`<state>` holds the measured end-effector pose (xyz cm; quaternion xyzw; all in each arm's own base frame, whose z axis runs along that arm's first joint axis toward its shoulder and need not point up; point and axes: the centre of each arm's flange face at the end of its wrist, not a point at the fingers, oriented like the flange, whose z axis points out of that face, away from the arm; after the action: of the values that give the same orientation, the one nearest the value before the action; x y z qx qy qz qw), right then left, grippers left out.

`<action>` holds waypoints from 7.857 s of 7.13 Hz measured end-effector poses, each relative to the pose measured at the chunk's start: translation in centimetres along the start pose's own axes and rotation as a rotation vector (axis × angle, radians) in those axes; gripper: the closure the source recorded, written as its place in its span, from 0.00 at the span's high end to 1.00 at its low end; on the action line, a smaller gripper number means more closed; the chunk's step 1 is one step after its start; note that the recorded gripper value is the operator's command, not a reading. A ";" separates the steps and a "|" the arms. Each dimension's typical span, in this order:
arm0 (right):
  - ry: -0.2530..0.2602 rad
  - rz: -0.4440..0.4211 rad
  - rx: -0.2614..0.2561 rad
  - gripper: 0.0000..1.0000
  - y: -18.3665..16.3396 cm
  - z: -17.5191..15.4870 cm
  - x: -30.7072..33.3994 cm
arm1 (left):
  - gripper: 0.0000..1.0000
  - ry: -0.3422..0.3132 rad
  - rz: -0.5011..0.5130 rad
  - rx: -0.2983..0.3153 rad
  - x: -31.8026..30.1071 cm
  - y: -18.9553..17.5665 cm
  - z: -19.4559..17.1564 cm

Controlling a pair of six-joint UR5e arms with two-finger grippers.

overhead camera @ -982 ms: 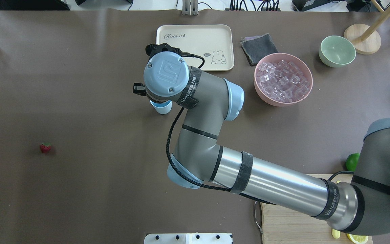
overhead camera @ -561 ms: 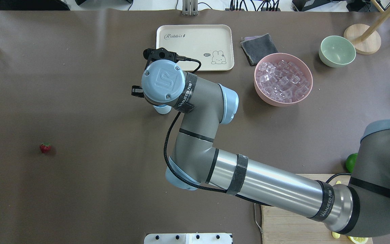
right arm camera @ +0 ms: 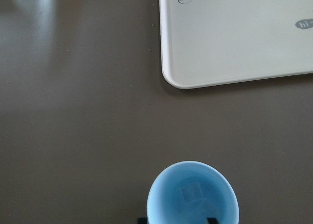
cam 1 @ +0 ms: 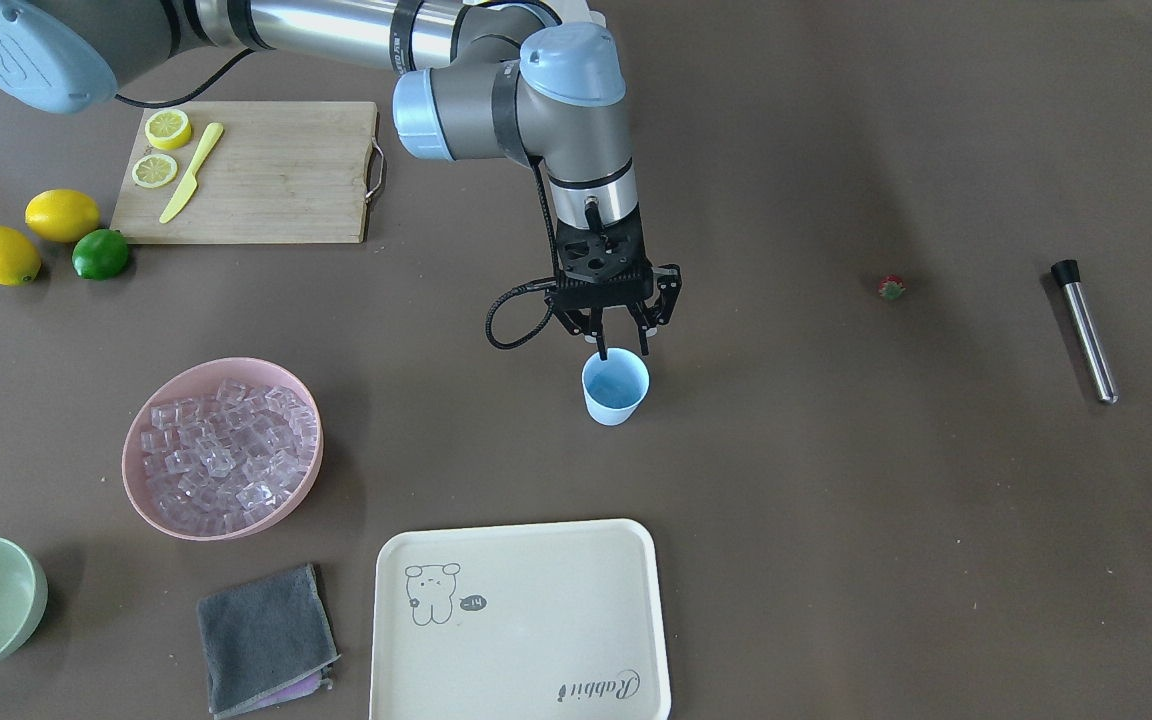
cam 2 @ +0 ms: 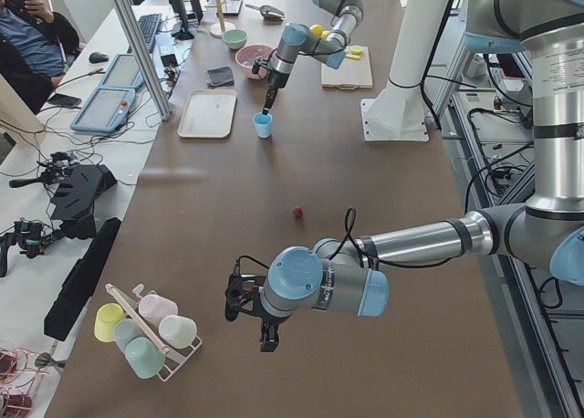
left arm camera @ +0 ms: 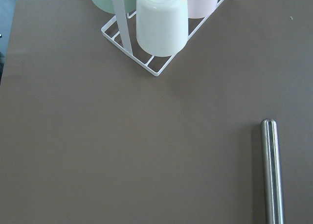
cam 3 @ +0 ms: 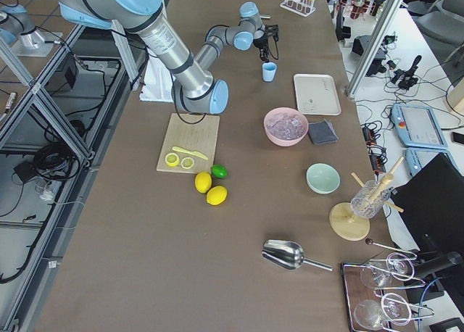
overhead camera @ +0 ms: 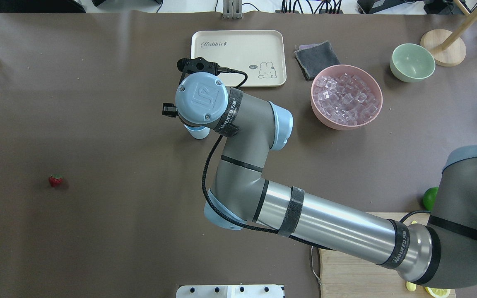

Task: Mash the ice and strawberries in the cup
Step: 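Release the ice cube into the cup and return toward the bowl, then lower the right gripper into the bowl and grasp a third ice cube, then carry the ice cube with the right gripper over the cup, then release the ice cube into the cup and retract the right arm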

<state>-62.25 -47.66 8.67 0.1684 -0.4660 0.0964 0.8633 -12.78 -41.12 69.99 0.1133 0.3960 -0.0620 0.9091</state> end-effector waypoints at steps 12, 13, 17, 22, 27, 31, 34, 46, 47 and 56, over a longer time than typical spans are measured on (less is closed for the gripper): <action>0.012 -0.395 -0.132 0.70 -18.4 0.1 39.5 | 0.98 0.001 0.002 0.006 0.3 0.0 -0.3; -0.007 -0.396 -0.138 0.68 -18.3 -0.3 39.2 | 0.98 0.001 0.002 0.006 0.3 -0.1 -0.3; -0.011 -0.397 -0.171 0.52 -16.5 0.6 39.6 | 0.98 0.001 0.008 0.014 0.7 -0.4 -0.6; -0.004 -0.400 -0.185 0.20 -15.6 1.4 39.7 | 0.98 0.001 0.008 0.014 0.8 -0.3 -0.7; -0.047 -0.299 -0.206 0.19 -18.0 -4.7 34.6 | 0.98 0.001 0.009 0.014 0.8 -0.3 -0.7; -0.064 -0.060 -0.127 0.20 -9.4 -5.3 12.3 | 0.98 0.002 0.012 0.016 1.1 -0.7 -0.8; -0.105 0.021 -0.004 0.20 -1.7 -2.5 2.1 | 0.98 0.003 0.015 0.019 1.2 -0.9 -0.9; -0.036 -0.115 -0.037 0.99 -2.4 -3.4 20.0 | 0.98 0.027 0.011 -0.043 7.1 -2.6 1.9; -0.042 -0.129 -0.073 0.99 -4.2 -6.4 25.4 | 0.98 0.040 -0.013 -0.063 10.2 -3.1 2.7; 0.020 -0.396 -0.223 0.99 -9.9 -23.7 78.4 | 0.98 0.118 -0.102 -0.092 29.7 -2.5 10.0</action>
<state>2.13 -47.05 60.20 0.1592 -0.4229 -0.1252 0.8832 13.91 -46.74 54.39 0.0547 0.4565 -0.0834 0.8841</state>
